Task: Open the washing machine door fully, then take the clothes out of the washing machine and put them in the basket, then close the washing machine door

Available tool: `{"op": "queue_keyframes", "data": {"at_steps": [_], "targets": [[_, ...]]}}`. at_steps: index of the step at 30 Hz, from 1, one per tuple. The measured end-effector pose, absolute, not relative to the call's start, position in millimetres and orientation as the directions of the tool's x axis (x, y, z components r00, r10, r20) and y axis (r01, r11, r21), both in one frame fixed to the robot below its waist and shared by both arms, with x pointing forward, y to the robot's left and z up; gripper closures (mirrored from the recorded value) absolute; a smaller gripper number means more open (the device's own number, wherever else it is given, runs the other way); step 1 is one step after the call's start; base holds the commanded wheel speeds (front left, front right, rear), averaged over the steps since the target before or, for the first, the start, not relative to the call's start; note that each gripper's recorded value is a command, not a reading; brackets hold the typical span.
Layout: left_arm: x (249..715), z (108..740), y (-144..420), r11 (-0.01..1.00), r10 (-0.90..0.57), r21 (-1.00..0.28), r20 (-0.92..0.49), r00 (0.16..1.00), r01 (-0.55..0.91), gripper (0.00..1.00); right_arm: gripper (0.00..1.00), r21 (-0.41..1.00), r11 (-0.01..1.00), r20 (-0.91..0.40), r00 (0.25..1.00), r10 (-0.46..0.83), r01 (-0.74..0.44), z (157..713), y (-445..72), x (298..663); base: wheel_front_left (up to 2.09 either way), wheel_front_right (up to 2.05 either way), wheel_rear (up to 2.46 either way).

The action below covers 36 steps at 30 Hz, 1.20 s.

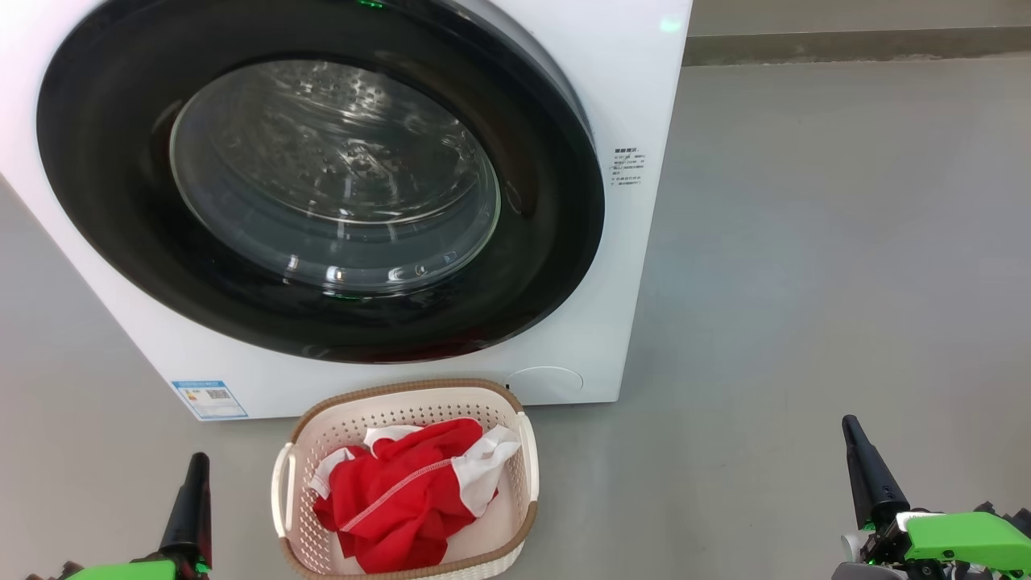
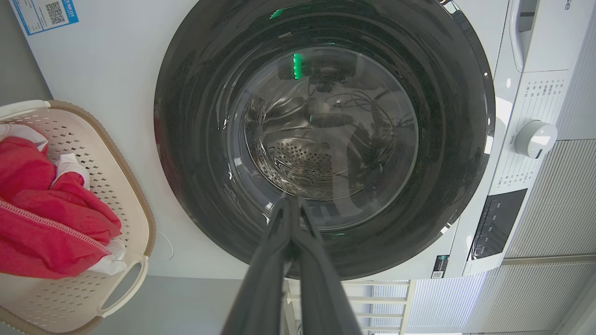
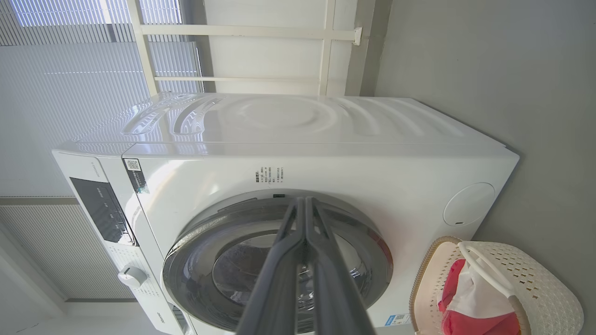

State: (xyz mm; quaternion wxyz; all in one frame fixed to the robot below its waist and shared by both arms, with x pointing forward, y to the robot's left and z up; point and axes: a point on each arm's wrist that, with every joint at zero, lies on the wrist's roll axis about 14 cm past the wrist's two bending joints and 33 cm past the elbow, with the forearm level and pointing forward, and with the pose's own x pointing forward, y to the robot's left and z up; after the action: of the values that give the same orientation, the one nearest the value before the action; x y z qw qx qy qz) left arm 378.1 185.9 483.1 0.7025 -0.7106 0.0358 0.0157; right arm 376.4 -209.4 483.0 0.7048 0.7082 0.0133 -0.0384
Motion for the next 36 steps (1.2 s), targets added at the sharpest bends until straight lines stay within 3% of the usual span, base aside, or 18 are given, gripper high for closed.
{"op": "queue_keyframes", "data": {"at_steps": [36], "targets": [[378.1,483.1,185.9,-0.011,-0.029,-0.997,-0.073,0.997,-0.073,1.00,1.00,0.997,-0.007,-0.073,0.997,-0.035,0.073,483.0,-209.4,376.4,0.00,0.00,0.00]]}}
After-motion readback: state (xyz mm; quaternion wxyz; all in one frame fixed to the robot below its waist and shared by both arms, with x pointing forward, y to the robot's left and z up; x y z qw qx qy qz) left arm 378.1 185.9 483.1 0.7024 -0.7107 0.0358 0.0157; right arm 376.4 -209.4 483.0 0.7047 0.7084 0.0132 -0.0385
